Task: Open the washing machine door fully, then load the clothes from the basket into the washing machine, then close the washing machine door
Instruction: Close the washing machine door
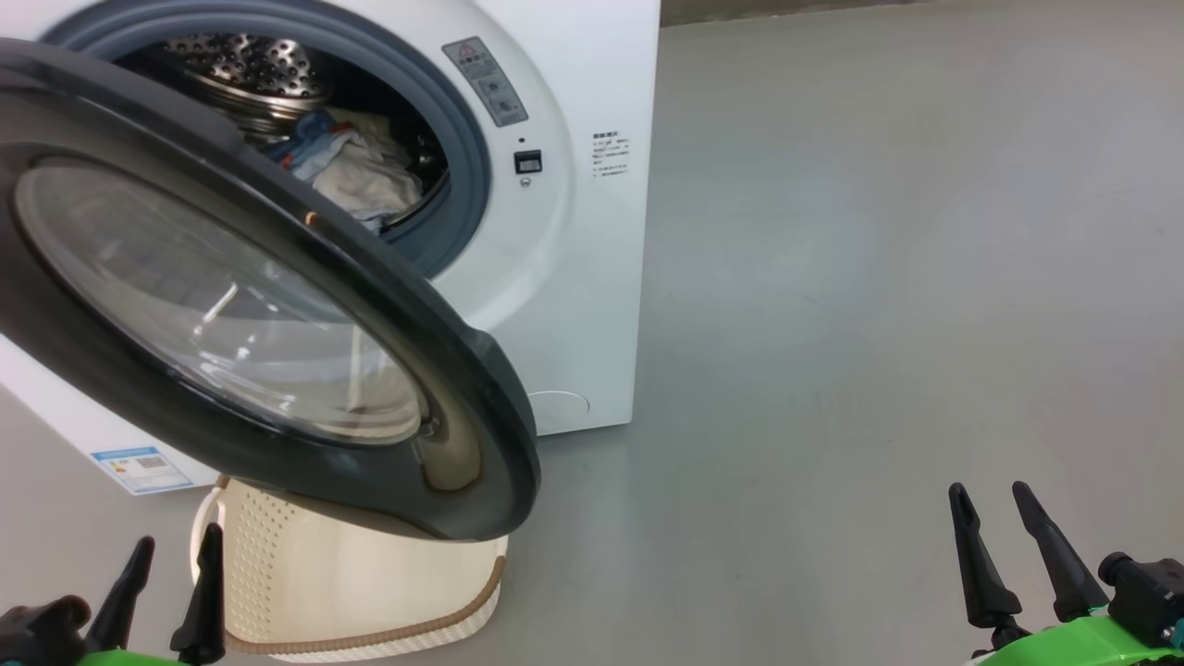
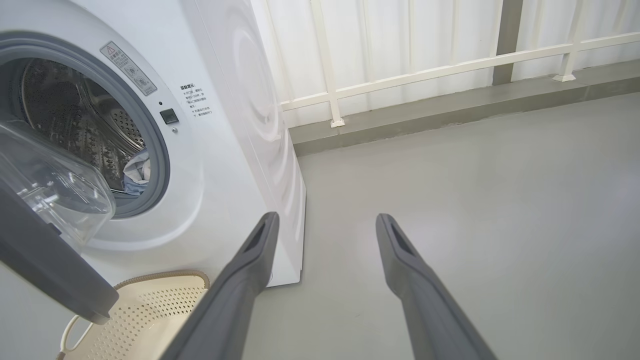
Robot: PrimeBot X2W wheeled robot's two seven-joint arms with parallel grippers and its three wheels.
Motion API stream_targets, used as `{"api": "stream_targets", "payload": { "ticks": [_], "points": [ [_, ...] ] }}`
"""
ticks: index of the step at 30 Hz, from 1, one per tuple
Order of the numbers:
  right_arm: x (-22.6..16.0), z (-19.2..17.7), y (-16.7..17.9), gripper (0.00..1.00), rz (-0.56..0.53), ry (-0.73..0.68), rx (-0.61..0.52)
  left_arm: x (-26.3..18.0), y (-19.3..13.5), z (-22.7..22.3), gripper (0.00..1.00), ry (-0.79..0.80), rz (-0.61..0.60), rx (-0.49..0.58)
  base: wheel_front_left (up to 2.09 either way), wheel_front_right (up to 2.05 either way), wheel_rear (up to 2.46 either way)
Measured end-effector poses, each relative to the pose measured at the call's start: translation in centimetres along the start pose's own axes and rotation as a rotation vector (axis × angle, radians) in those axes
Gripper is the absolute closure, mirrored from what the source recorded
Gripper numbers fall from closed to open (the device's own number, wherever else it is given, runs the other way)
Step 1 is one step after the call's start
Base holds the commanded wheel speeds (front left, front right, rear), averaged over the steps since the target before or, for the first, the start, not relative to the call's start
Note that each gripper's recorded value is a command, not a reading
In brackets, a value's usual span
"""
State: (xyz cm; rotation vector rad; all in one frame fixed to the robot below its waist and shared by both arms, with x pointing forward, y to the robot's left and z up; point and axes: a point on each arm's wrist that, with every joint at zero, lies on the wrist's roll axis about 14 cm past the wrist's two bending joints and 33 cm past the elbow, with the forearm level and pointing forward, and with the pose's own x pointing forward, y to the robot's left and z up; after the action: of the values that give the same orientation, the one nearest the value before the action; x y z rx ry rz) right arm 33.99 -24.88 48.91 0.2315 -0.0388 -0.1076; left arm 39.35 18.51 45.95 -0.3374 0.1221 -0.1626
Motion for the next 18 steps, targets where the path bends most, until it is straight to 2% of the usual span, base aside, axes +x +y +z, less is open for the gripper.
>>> {"api": "stream_targets", "payload": {
  "ticks": [8, 18],
  "points": [
    [-0.4, 0.3, -0.5, 0.00, -0.016, -0.008, 0.000, -0.4, -0.8, 1.8, 0.00, -0.096, 0.020, 0.074, 0.00, 0.00, 0.00],
    [-0.3, -0.1, 0.2, 0.00, -0.001, 0.000, 0.007, -2.0, -0.4, 0.4, 0.00, -0.071, 0.068, 0.120, 0.00, 0.00, 0.00]
  ]
}}
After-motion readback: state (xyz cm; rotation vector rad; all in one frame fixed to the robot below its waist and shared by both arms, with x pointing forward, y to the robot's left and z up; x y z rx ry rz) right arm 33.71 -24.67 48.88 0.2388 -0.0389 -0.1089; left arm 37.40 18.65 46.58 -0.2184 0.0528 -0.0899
